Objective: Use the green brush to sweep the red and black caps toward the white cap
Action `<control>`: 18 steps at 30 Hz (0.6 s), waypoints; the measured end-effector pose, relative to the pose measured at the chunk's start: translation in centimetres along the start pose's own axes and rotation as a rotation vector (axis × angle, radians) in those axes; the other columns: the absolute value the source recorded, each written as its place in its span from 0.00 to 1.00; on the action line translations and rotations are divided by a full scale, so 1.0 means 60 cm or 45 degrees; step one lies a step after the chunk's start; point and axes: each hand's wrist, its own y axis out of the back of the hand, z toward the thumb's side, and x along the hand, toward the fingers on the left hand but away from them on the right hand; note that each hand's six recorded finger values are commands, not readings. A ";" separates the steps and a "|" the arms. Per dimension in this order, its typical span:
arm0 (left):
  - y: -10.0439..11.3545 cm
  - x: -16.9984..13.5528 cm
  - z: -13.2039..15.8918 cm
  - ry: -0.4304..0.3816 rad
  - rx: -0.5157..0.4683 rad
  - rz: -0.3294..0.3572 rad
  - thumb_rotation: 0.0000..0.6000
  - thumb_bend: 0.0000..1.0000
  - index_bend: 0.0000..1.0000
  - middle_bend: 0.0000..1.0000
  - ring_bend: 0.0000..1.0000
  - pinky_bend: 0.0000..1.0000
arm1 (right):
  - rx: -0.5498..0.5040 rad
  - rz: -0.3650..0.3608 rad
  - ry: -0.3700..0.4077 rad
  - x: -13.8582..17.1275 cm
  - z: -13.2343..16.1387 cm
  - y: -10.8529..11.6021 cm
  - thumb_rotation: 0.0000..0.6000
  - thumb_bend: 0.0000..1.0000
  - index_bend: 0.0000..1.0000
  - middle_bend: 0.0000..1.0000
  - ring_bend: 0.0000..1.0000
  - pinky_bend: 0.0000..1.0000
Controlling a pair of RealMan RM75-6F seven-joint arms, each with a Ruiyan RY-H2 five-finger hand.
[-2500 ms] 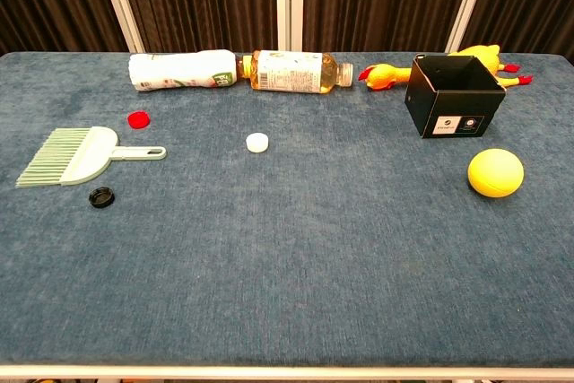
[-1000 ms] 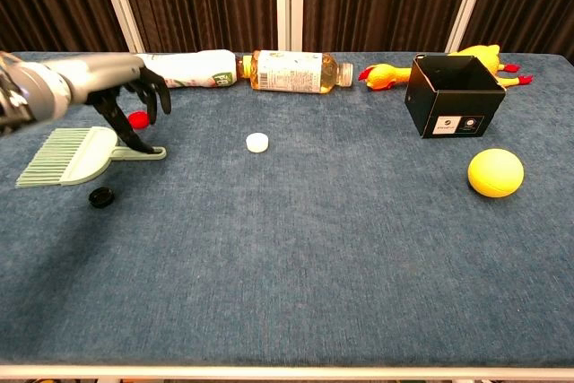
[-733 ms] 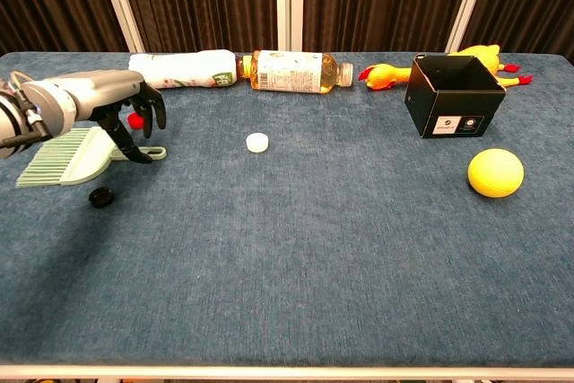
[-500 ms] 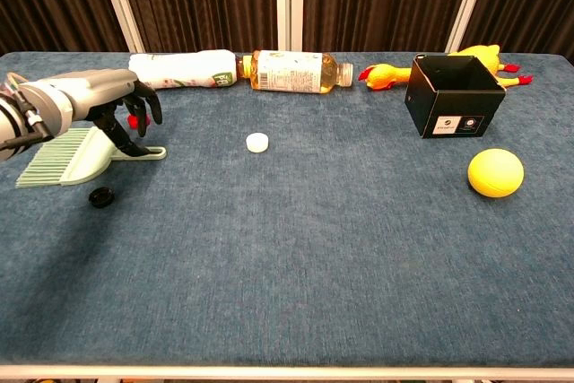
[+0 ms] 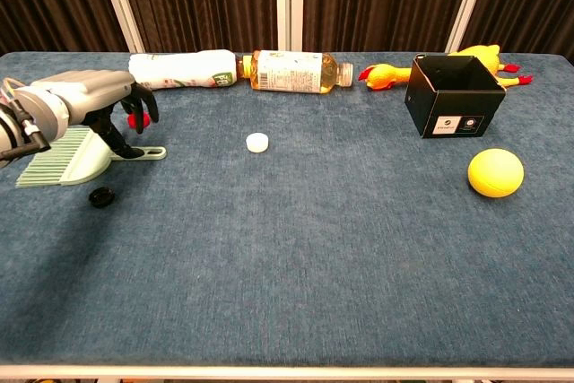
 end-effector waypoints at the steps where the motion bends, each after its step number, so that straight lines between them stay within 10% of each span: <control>1: -0.001 0.002 0.000 0.004 0.003 -0.001 1.00 0.25 0.41 0.43 0.24 0.18 | -0.001 -0.001 -0.002 0.000 -0.001 0.000 1.00 0.24 0.03 0.14 0.00 0.03; 18: -0.019 0.013 -0.005 0.059 0.101 -0.042 1.00 0.25 0.43 0.43 0.25 0.18 | -0.005 0.007 -0.020 0.002 -0.010 -0.002 1.00 0.24 0.03 0.14 0.00 0.02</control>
